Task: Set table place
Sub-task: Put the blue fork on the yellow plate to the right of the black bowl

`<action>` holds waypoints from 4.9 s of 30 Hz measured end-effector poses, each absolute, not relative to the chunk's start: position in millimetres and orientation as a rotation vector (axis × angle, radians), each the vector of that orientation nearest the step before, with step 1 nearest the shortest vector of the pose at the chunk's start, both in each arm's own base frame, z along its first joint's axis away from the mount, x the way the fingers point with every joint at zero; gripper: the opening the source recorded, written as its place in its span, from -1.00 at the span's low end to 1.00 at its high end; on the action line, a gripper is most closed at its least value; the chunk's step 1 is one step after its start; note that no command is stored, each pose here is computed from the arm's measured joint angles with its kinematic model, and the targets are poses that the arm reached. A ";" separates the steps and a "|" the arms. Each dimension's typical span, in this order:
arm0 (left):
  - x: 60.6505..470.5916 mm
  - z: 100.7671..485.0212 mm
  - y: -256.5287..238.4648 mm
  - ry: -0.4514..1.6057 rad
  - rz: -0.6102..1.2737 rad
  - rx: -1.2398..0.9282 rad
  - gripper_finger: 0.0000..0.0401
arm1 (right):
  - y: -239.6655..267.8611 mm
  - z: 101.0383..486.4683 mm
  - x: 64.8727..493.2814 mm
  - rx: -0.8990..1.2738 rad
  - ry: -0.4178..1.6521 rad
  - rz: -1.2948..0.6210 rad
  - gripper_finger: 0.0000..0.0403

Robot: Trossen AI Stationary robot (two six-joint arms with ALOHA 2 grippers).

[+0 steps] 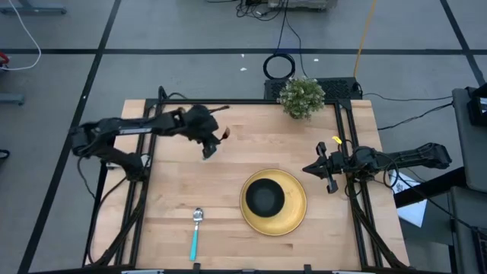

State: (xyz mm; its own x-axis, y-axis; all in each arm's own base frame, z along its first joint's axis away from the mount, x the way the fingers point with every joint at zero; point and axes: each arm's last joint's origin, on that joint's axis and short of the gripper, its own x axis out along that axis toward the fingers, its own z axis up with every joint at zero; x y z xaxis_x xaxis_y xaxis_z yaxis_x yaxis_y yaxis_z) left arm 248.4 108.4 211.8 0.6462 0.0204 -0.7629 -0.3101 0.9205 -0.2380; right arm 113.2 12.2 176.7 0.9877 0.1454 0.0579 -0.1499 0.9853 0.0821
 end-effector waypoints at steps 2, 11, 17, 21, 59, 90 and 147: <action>255.0 208.1 112.1 0.924 0.181 -0.366 -0.98 | 12.1 176.3 113.2 0.086 -0.049 0.148 -1.00; 293.6 228.0 128.6 1.105 0.096 -0.273 -0.98 | 12.1 176.0 113.2 0.060 -0.047 0.147 -1.00; 327.2 232.4 143.5 1.155 0.013 -0.215 -0.98 | 12.1 176.1 113.2 0.041 -0.049 0.146 -1.00; 341.0 223.2 149.9 1.229 -0.032 -0.201 -0.98 | 12.1 176.1 113.2 0.044 -0.049 0.147 -1.00; 365.9 156.1 145.8 1.421 -0.222 -0.162 -0.98 | 12.1 175.3 113.3 0.061 -0.040 0.146 -1.00; 357.0 141.2 138.7 1.471 -0.231 -0.193 -0.98 | 12.2 174.9 113.6 0.061 -0.035 0.146 -1.00; 358.0 148.1 139.4 1.512 -0.163 -0.217 0.11 | 12.2 174.9 113.6 0.068 -0.034 0.147 -1.00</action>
State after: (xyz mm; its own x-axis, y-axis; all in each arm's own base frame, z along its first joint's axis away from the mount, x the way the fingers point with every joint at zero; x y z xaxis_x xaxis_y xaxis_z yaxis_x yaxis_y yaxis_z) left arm 358.0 139.4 148.1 0.0534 -0.2401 -0.9693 -0.0279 0.9699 -0.2418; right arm 113.6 12.2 174.9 0.9886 0.1451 0.0393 -0.1475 0.9869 0.0652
